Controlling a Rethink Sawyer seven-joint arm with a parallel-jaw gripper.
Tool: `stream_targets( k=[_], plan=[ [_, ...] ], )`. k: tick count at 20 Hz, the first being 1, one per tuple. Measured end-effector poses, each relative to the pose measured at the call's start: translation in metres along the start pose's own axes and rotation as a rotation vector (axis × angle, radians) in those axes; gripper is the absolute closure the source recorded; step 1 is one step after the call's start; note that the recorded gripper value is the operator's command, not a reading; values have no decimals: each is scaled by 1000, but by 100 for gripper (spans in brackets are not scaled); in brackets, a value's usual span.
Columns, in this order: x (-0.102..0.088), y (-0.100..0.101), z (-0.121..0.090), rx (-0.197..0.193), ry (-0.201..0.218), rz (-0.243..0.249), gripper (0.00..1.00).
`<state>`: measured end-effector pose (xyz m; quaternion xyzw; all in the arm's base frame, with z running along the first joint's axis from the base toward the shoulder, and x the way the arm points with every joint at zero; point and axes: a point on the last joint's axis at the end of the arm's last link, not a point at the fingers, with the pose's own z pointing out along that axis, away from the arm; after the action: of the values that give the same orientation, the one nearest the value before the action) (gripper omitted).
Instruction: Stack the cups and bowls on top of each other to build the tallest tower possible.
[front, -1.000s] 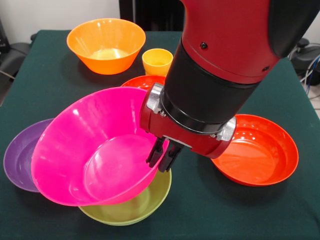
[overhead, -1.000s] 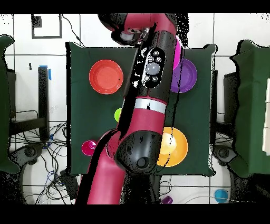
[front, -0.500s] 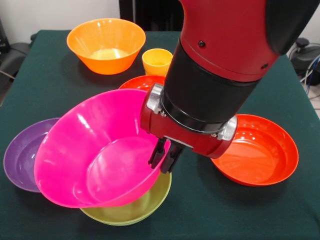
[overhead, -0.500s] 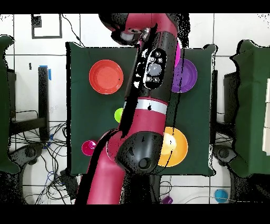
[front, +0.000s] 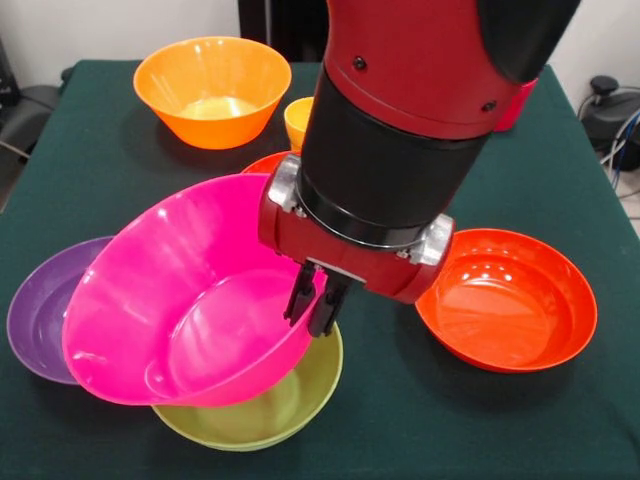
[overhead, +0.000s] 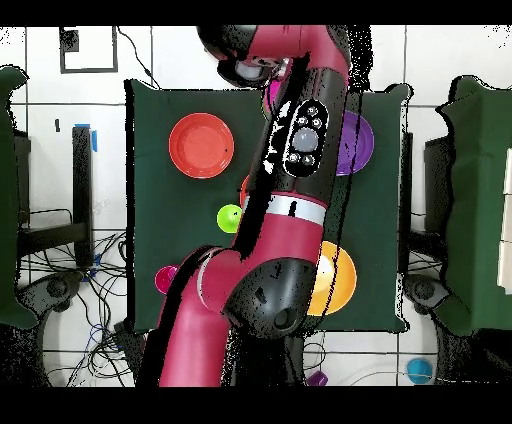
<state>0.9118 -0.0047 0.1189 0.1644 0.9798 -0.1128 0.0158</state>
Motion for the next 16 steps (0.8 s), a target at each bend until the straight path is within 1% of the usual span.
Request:
stream_targets(
  k=[5, 15, 16],
  plan=[
    [3, -8, -3, -15, 8, 25, 100],
    [3, -13, -9, -27, -9, 37, 100],
    [3, -14, -10, -30, -11, 39, 0]
  ],
)
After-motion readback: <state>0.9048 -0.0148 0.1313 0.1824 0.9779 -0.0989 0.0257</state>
